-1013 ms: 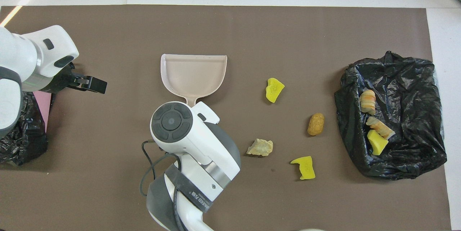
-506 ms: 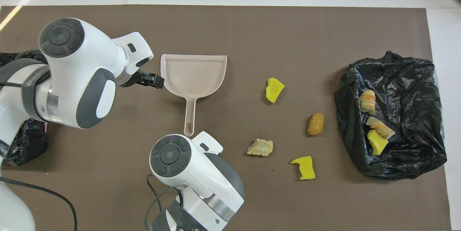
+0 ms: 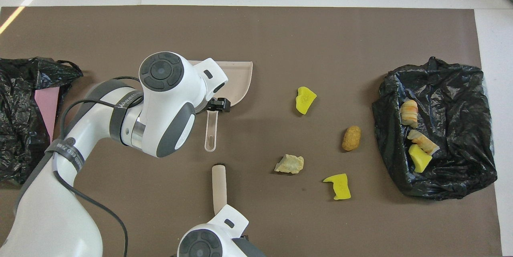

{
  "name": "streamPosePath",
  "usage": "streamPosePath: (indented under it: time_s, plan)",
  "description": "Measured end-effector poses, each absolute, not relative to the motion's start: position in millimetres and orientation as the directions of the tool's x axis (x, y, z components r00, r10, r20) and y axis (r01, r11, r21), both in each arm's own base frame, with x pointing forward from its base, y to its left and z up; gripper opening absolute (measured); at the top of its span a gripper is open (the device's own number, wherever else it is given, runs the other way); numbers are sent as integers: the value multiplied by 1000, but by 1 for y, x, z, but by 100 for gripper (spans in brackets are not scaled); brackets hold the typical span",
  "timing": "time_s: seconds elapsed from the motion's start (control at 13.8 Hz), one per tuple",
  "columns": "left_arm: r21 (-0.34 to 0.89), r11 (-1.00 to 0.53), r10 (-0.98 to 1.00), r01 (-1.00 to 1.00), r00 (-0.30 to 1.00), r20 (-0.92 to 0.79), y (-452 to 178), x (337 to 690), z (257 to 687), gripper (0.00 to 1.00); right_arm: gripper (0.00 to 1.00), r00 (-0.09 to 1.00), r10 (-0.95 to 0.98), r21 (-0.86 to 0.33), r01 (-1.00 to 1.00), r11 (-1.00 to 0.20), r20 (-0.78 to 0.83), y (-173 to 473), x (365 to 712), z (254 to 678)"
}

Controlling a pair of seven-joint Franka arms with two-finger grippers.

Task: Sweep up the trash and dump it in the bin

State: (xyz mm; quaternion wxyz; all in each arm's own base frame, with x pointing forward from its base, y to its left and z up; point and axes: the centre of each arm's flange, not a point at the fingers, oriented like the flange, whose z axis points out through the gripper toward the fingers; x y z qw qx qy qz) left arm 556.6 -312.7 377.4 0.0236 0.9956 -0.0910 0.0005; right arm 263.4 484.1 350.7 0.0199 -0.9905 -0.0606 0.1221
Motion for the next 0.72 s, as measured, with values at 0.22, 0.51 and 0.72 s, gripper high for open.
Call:
streamPosePath:
  time_s: [0.22,0.51,0.72]
  plan:
    - [45,-986,-163,-161,986,-45,-328,536,358,100,100,969,112,-58,102,-993,-222,480,250,339]
    - [41,-989,-142,-139,984,-110,-328,526,352,91,73,970,110,-61,99,-993,-218,478,251,341]
    - [40,-990,-140,-136,983,-116,-327,525,353,74,36,970,109,-61,98,-993,-218,477,251,341]
